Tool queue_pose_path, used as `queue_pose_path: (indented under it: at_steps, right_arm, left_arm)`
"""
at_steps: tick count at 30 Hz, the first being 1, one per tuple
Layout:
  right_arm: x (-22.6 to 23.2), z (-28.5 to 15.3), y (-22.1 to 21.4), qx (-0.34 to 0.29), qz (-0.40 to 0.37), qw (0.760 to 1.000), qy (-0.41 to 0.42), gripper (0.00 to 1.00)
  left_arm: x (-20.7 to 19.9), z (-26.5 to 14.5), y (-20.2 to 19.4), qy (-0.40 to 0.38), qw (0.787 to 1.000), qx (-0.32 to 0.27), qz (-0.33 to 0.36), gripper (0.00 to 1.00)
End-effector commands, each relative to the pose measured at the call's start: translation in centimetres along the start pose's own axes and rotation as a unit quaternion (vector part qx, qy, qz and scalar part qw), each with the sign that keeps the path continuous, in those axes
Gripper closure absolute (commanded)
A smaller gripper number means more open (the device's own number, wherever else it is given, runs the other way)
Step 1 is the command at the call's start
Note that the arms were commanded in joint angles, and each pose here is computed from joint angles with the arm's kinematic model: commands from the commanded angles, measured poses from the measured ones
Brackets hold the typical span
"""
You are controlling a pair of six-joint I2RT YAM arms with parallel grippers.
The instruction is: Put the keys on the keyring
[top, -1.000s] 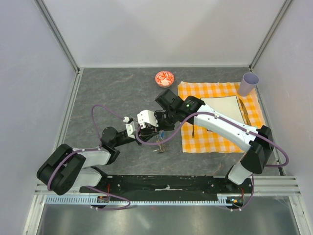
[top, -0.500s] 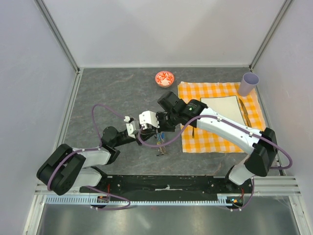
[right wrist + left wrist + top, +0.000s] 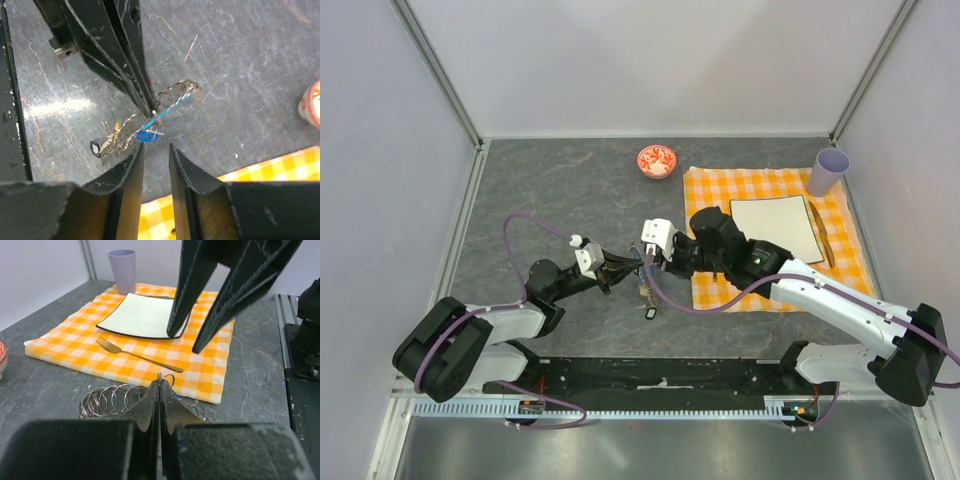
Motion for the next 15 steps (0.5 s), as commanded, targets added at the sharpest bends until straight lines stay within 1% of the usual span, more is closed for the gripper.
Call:
queue_pose_path:
  at_steps: [1,7,8,10,11,15]
  right_arm:
    - [-0.3,0.7,0.6,-0.051,0.056,0.997,-0.034,0.66]
    - [-0.1,1.6,0.0,-0.077,0.080,0.993,-0.045,0.65]
    - [-0.5,1.6,0.4,-0.090,0.081,0.991,-0.050,0.65]
    - [-0.7,1.6,-0.2,-0.087,0.092,0.990,-0.055,0.65]
    - [-1.1,1.6,0.3,-0.102,0.090,0.989,-0.061,0.66]
    - [-1.1,1.9,0.1,-0.110,0.098,0.988,-0.051,0.67]
  left_arm:
    - [-1.1,0.0,7.3,-0.013,0.987,-0.139,0.081,0.98]
    - [-1.3,0.1,8.0,-0.018,0.985,-0.151,0.082,0.98]
    - [-1.4,0.1,8.0,-0.019,0.985,-0.152,0.082,0.98]
    - [-1.4,0.0,8.2,-0.019,0.984,-0.156,0.083,0.98]
    - [-1.4,0.1,8.3,-0.020,0.984,-0.156,0.083,0.98]
    - [-1.5,0.1,8.5,-0.021,0.983,-0.161,0.084,0.98]
Point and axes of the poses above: each gripper's point midway between its finger pads, its own z axis out along the fingers, its own x axis along the line the jaws close on, y = z × x, the point moved 1 cm from there along -z, back along the fingers, and after that the axes turned 10 degrees about -z, right-handed, at the moved point
